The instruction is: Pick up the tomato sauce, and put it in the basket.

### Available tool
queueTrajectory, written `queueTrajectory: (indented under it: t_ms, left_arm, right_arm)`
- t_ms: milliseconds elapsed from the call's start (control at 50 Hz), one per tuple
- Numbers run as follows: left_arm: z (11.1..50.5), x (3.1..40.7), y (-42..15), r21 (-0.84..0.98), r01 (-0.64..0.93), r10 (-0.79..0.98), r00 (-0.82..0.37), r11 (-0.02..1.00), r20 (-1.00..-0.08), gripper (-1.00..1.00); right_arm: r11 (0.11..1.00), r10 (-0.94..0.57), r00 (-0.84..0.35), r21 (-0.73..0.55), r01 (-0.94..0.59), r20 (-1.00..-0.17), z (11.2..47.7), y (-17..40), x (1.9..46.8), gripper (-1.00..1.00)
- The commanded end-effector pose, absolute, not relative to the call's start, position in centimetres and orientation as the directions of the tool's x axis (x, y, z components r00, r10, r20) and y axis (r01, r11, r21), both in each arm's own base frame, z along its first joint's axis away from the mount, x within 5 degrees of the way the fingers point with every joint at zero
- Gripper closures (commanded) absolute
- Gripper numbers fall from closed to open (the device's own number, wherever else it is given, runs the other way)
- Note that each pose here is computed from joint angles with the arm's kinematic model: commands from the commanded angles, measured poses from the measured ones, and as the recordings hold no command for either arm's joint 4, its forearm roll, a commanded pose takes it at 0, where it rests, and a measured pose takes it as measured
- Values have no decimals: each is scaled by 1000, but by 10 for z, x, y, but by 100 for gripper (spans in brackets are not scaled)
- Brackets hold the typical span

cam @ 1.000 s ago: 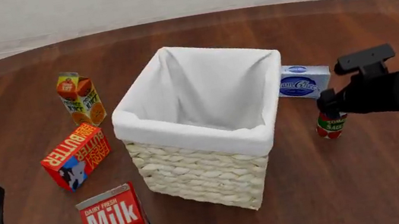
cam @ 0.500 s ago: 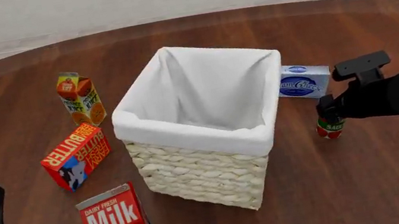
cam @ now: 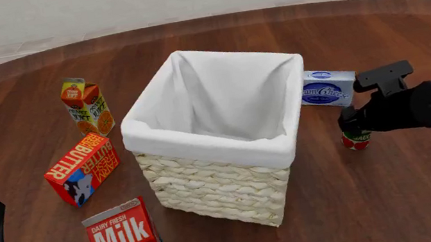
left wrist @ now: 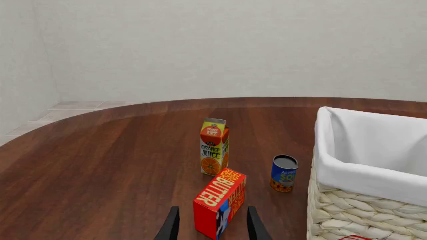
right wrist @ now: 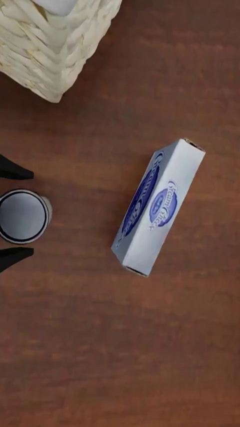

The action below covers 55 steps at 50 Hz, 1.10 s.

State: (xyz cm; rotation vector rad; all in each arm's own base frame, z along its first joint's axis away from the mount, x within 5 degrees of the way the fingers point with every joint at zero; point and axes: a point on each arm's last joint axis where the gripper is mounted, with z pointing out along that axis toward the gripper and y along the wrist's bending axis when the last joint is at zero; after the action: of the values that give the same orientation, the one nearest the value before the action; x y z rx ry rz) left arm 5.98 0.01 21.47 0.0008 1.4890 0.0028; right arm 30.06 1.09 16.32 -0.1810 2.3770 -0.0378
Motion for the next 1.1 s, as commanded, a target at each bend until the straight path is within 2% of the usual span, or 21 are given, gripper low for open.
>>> queueTrajectory:
  t_ms: [20, 680, 700, 1100]
  left_arm:
    - [215, 60, 0, 2, -2, 3, 82, 1000, -997, -100]
    - [215, 60, 0, 2, -2, 2, 82, 1000, -997, -100]
    - [215, 60, 0, 2, -1, 2, 82, 1000, -997, -100]
    - [215, 60, 0, 2, -2, 3, 82, 1000, -997, -100]
  right_arm:
    - [989, -143, -724, -80, -121, -674, 158, 10, 302, -100]
    - [989, -144, -736, -82, -120, -661, 147, 9, 304, -100]
    - [989, -147, -735, -84, -122, -662, 147, 9, 304, 100]
    - [986, -161, -709, -90, -138, -687, 168, 13, 287, 100]
